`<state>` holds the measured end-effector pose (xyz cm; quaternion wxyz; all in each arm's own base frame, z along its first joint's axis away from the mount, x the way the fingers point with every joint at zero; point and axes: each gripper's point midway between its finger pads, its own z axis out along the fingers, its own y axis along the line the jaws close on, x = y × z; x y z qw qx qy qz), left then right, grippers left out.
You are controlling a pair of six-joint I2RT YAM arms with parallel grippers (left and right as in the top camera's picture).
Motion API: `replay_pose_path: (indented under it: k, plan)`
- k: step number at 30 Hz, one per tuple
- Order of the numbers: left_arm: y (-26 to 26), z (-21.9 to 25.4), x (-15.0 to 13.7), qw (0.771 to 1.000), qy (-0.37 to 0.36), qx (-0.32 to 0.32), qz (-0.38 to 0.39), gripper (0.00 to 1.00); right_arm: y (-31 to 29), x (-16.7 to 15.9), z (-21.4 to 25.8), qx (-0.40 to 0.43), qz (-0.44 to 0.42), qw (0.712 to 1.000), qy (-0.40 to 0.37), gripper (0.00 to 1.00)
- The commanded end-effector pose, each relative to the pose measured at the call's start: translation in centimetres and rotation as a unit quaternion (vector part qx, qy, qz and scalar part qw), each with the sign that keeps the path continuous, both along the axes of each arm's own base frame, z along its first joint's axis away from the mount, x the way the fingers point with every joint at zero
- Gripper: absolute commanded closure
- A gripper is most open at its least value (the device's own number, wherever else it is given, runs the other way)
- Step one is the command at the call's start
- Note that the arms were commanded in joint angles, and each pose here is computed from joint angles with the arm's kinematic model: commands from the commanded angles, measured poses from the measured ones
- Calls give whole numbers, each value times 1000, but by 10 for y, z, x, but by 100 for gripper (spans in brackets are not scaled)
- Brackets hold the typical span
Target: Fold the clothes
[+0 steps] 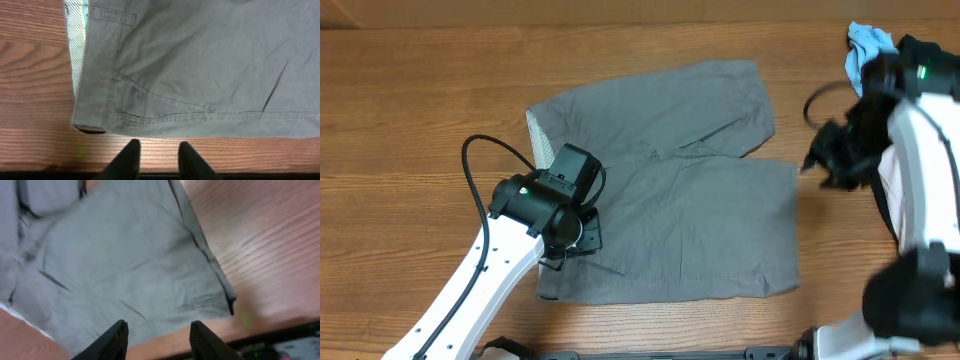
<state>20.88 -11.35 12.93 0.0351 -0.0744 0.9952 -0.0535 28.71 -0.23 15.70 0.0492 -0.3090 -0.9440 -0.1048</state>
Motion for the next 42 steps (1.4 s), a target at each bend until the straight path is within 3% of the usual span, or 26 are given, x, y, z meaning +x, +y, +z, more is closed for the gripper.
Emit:
replay_pose_path:
  k: [1, 5, 12, 25, 29, 31, 32, 42]
  plan:
    - [-4, -1, 0, 1000, 3, -10, 8, 67, 8, -37, -15, -1, -40, 999, 11, 55]
    - [-4, -1, 2, 1000, 0, -9, 8, 59, 12, -78, -46, -4, -99, 995, 14, 55]
    - [-7, 0, 7, 1000, -11, -15, 8, 52, 16, -110, -93, -8, -138, 990, 37, 55]
    - [-6, 0, 6, 1000, -9, -12, 8, 50, 15, -134, -146, -19, -169, 984, 53, 54]
    - [-7, 0, 8, 1000, -13, -14, 8, 48, 16, -136, -153, -19, -178, 983, 51, 47]
    - [-7, 0, 8, 1000, -13, -14, 8, 47, 16, -133, -152, -17, -178, 983, 47, 25]
    - [-7, 0, 8, 1000, -13, -15, 8, 47, 16, -132, -152, -17, -178, 983, 45, 21]
    - [-7, 0, 9, 1000, -16, -16, 8, 44, 15, -127, -124, -15, -162, 985, 56, 16]
